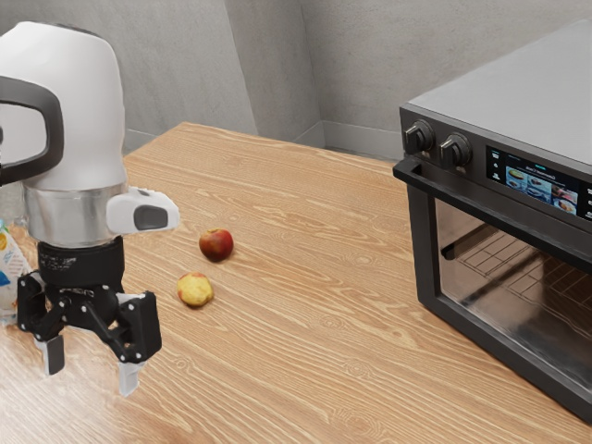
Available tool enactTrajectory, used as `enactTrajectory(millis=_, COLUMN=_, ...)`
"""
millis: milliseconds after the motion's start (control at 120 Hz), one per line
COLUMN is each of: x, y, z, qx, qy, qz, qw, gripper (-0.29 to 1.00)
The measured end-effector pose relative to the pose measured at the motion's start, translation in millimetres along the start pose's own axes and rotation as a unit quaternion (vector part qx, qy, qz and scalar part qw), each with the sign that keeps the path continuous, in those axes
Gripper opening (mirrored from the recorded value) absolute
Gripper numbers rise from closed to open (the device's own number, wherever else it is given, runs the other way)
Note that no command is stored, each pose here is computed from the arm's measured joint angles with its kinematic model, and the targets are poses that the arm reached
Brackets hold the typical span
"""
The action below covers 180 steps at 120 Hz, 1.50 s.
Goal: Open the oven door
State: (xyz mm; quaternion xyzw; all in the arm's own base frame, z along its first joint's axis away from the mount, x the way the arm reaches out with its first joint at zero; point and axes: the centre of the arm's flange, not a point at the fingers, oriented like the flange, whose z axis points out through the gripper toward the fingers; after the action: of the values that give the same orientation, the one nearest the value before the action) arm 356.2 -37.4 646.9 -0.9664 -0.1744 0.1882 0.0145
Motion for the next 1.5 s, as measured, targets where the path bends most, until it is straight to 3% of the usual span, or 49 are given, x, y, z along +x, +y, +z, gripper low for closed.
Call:
enactTrajectory(millis=217, x=27, y=6, z=-40, qx=-0.065, qy=0.101, qz=-0.074, qw=0.99, gripper=0.7)
enactTrajectory(millis=350, x=4, y=55, z=-65, qx=-0.092, qy=0.175, qz=-0.047, qw=0.979, gripper=0.7)
enactTrajectory(millis=475, x=39, y=68, z=-73, qx=-0.179, qy=0.236, qz=-0.049, qw=0.954, gripper=0.7)
enactTrajectory(millis=650, x=131, y=116, z=-76, qx=-0.232, qy=0.31, qz=-0.091, qw=0.918, gripper=0.7)
enactTrajectory(millis=808, x=166, y=145, z=-92, qx=-0.282, qy=0.362, qz=-0.107, qw=0.882, gripper=0.7)
enactTrajectory(millis=900, x=169, y=152, z=-98, qx=-0.31, qy=0.371, qz=-0.114, qw=0.868, gripper=0.7)
enactTrajectory(millis=992, x=172, y=158, z=-96, qx=-0.361, qy=0.345, qz=-0.149, qw=0.854, gripper=0.7)
enactTrajectory(millis=1083, x=176, y=162, z=-82, qx=-0.385, qy=0.317, qz=-0.183, qw=0.847, gripper=0.7)
enactTrajectory(millis=1500, x=192, y=171, z=-72, qx=-0.427, qy=0.275, qz=-0.273, qw=0.817, gripper=0.7)
